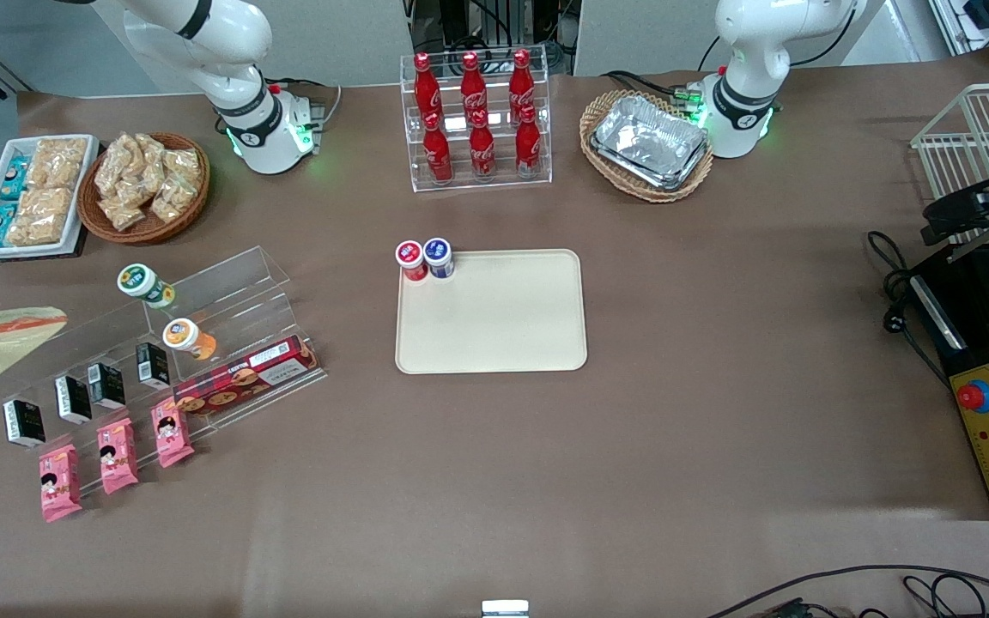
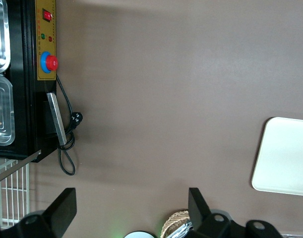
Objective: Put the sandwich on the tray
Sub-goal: 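Close the right gripper on the sandwich pack and lift it, then carry the held sandwich over the rack toward the cream tray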
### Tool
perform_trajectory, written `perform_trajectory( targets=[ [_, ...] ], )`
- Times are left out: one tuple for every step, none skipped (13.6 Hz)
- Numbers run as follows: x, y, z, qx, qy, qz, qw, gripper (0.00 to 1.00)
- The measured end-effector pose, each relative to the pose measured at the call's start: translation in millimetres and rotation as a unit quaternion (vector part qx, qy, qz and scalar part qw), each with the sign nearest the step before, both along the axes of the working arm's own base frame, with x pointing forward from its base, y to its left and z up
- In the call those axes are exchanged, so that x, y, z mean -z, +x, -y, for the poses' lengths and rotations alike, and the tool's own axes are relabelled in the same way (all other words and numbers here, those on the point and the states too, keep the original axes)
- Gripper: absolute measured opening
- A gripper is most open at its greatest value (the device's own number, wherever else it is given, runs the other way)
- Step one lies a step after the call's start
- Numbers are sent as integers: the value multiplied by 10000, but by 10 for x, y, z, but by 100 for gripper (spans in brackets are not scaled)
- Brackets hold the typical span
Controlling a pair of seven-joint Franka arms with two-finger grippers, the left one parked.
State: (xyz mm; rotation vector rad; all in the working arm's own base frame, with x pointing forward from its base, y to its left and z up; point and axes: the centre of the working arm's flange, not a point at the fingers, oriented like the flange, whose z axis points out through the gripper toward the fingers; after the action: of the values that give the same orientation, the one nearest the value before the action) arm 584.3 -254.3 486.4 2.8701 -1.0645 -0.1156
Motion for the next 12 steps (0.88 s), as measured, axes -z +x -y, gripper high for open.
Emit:
perform_trajectory(
  targets=[
    [-74,22,-18,-248,2,43,9997,34],
    [-137,46,-40,-522,1,86,9986,34],
    [-186,66,-62,-771,3,118,9970,34],
    [-221,80,-86,-985,8,138,9950,34],
    [-248,92,-121,-1186,20,154,9928,34],
    [-270,113,-177,-1367,39,166,9905,34],
    [-292,146,-265,-1522,60,184,9882,34],
    [-315,183,-367,-1642,79,210,9862,34],
    [-340,216,-480,-1746,99,238,9843,34],
    [-363,242,-583,-1835,118,262,9826,34],
    [-379,264,-666,-1906,132,280,9812,34],
    [-386,282,-737,-1972,146,291,9798,34]
  ],
)
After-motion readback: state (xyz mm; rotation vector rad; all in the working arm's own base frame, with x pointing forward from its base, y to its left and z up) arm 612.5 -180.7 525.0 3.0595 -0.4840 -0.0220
